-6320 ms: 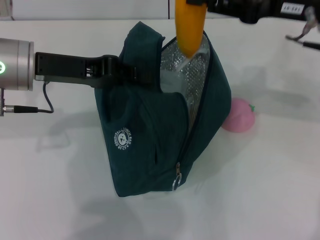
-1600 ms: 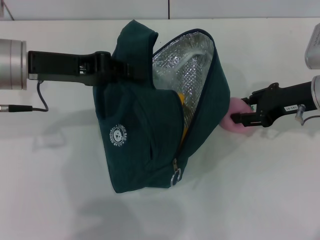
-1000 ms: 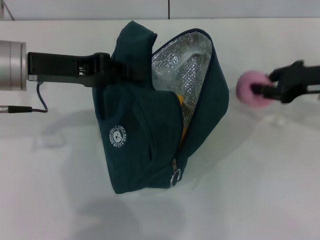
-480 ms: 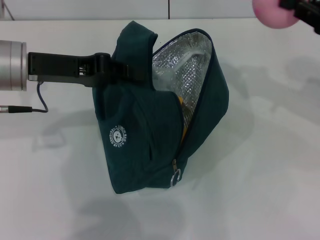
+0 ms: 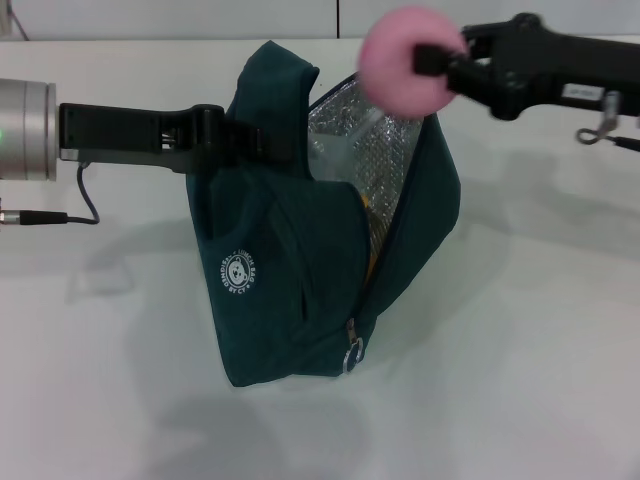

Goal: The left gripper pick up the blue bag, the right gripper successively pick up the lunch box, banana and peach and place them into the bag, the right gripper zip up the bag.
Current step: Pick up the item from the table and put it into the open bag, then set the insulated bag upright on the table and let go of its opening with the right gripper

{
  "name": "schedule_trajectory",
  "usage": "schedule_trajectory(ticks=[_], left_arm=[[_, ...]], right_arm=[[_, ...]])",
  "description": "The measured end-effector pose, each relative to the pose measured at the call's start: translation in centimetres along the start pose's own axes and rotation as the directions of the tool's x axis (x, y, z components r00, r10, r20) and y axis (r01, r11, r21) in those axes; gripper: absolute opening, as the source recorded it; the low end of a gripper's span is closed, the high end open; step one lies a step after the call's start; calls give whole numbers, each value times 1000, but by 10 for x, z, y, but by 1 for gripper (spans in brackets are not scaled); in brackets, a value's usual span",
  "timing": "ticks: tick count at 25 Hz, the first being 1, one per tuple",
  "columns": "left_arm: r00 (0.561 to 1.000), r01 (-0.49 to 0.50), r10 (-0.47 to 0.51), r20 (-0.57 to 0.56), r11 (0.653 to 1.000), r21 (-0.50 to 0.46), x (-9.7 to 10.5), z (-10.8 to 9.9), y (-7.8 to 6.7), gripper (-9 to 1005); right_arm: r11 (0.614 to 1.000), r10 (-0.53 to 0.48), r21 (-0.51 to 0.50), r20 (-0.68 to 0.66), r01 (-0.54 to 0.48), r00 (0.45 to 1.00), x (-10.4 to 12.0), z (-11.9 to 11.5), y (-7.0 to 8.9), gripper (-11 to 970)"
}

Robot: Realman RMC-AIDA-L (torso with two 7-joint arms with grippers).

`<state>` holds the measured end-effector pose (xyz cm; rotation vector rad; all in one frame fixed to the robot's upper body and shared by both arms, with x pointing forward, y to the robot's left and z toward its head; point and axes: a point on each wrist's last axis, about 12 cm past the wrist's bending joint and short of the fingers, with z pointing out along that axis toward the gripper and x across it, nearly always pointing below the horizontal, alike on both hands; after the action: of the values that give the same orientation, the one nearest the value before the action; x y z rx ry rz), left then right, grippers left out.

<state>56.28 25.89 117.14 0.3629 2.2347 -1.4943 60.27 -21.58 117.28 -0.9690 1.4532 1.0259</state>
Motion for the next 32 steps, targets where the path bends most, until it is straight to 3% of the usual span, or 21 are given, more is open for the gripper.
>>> schedule_trajectory(ticks=[9,18,29,32], left_arm=[[1000,1,-1,0,1000,3,0,1,0,35],[1000,2,-2,0,1000,1,1,0,0,36],[1000,4,-4,2,1000,-1,2,-1,1,36],[1000,4,-4,2,1000,-2,2,-1,1,35]], right_arm=[[996,-50,-81,-156,38,987,13,39,11,89],[998,-38,-64,-155,29,987,14,38,10,134],[999,-35,-33,-147,31,989,10,29,3,557],[999,-32,-20,-142,29,989,7,23,0,628]])
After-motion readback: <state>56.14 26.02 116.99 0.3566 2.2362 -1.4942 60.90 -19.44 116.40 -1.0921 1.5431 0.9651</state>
